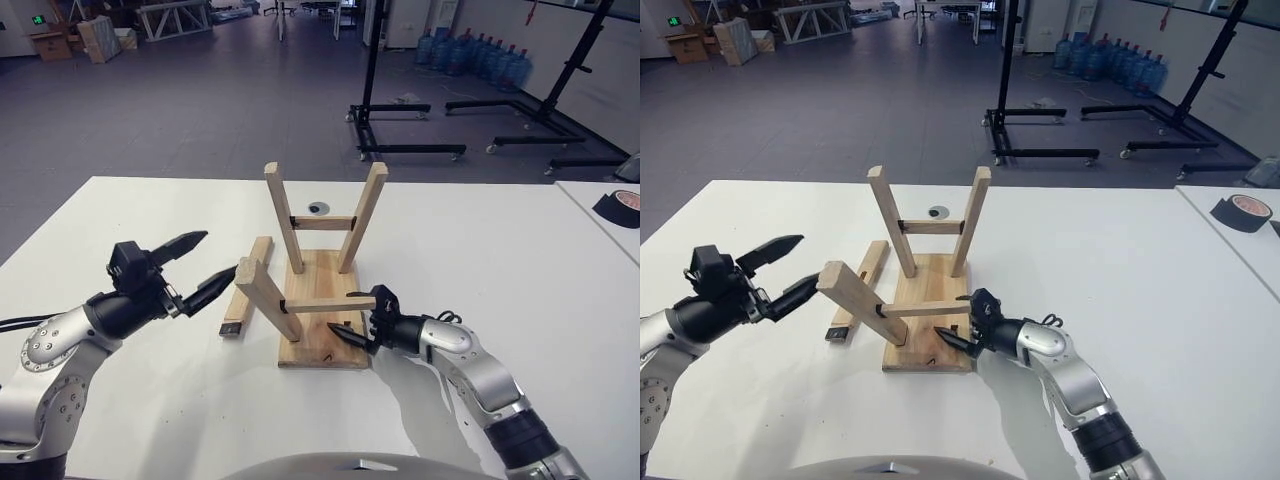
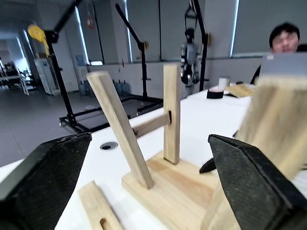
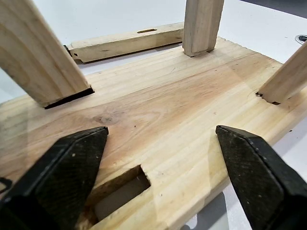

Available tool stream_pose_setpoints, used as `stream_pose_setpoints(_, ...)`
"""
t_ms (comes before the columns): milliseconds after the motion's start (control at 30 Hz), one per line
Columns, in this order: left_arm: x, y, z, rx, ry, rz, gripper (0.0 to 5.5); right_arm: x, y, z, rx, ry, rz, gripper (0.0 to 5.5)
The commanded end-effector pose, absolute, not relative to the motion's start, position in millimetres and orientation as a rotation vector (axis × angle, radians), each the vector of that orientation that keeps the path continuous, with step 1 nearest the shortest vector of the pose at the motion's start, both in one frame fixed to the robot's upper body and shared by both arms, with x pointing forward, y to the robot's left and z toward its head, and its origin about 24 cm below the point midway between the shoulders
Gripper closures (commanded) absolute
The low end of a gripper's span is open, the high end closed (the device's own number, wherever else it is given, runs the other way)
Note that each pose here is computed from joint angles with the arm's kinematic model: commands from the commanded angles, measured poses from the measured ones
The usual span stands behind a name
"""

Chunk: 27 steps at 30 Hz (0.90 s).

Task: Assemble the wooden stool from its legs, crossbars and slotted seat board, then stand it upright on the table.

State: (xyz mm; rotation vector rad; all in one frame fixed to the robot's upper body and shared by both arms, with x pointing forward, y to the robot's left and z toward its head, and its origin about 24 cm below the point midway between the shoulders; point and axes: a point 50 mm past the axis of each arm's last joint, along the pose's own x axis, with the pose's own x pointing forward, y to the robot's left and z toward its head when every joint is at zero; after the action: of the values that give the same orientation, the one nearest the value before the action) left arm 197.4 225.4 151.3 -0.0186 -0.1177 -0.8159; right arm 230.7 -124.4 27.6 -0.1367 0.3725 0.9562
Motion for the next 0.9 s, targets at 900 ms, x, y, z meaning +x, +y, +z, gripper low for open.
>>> stream_pose_setpoints(900, 204.8, 136.9, 125.5, -0.204, 0.144, -1.163, 1.03, 219.9, -123.8, -17.4, -0.206, 0.63, 0.93, 1.36)
